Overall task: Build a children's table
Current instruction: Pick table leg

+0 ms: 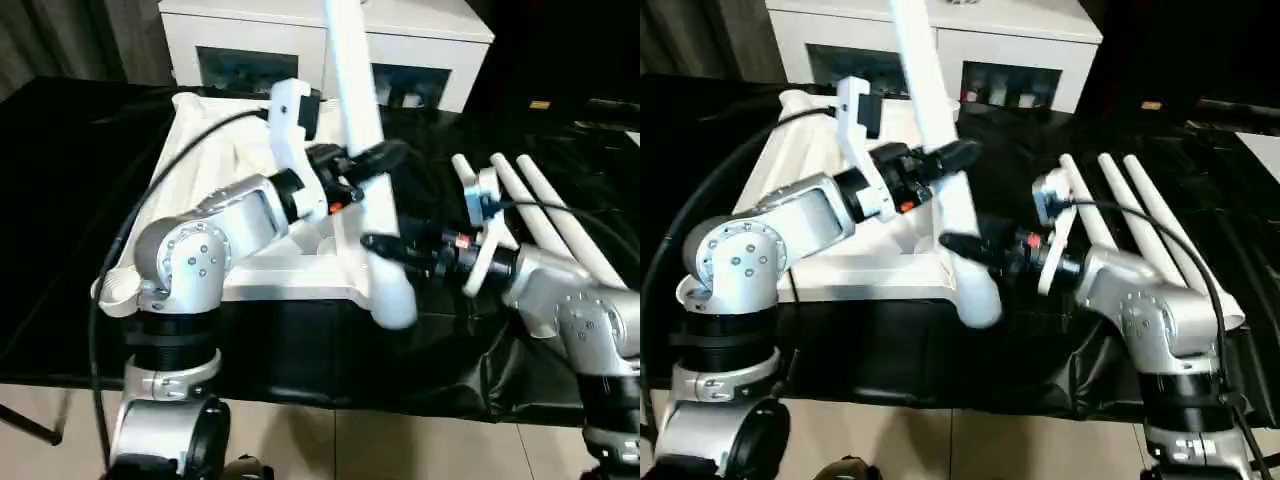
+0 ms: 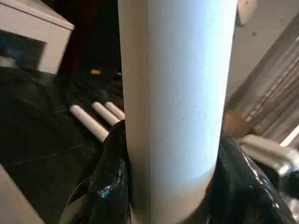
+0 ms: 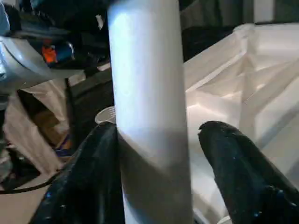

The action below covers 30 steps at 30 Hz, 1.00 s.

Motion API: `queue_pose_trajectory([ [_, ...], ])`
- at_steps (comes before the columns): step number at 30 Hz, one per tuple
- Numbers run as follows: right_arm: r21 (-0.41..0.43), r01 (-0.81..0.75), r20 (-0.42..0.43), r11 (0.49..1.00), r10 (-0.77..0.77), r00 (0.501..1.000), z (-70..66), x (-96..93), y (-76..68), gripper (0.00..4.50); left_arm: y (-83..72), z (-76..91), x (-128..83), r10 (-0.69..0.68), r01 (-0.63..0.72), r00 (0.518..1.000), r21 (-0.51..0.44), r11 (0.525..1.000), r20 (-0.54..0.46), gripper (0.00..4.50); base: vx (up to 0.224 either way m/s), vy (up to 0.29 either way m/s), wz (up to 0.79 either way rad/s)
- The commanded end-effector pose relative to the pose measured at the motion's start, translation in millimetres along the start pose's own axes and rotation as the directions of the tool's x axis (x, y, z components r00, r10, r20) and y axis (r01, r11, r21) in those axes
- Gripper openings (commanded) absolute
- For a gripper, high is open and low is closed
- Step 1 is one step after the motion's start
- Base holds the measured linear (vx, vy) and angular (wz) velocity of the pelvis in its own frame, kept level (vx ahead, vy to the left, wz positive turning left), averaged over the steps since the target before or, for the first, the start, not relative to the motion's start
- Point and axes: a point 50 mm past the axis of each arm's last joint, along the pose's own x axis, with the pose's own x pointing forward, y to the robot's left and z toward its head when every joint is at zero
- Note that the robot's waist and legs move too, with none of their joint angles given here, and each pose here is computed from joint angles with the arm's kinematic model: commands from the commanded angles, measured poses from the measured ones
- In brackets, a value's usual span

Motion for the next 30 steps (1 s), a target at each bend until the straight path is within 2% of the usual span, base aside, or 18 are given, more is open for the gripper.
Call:
queue_pose_trajectory([
  [1,-0.042,0.06,0.007,0.997,-0.06,0.998,9.0,-4.7,-7.2,3.38,-9.3,9.7,4,-0.031,0.029,0.999,0.084,0.996,0.015,1.8,0.0,0.0,0.0],
  [6,-0.056,0.044,-0.055,0.997,-0.047,0.997,7.8,-4.8,-6.4,3.38,-13.2,12.9,6,-0.053,0.051,0.999,0.115,0.992,0.012,1.8,0.0,0.0,0.0],
  [8,-0.063,0.034,-0.112,0.997,-0.041,0.993,2.3,-2.9,-6.4,3.38,-15.8,12.9,8,-0.074,0.075,0.997,0.152,0.986,-0.008,1.8,0.0,0.0,0.0],
  [12,-0.069,0.024,-0.165,0.997,-0.035,0.986,-2.3,-0.1,-7.2,3.38,-19.3,7.0,10,-0.099,0.112,0.993,0.217,0.97,-0.07,1.8,0.0,0.0,0.0],
  [17,-0.057,-0.019,-0.209,0.998,0.007,0.978,-3.3,1.2,-5.4,3.38,-21.2,6.2,12,-0.12,0.144,0.988,0.271,0.952,-0.101,1.8,0.0,0.0,0.0],
  [30,-0.036,-0.073,-0.259,0.997,0.062,0.964,-10.8,0.6,-3.4,3.38,-26.2,5.9,13,-0.175,0.202,0.978,0.29,0.935,-0.116,1.8,0.0,0.0,0.0],
])
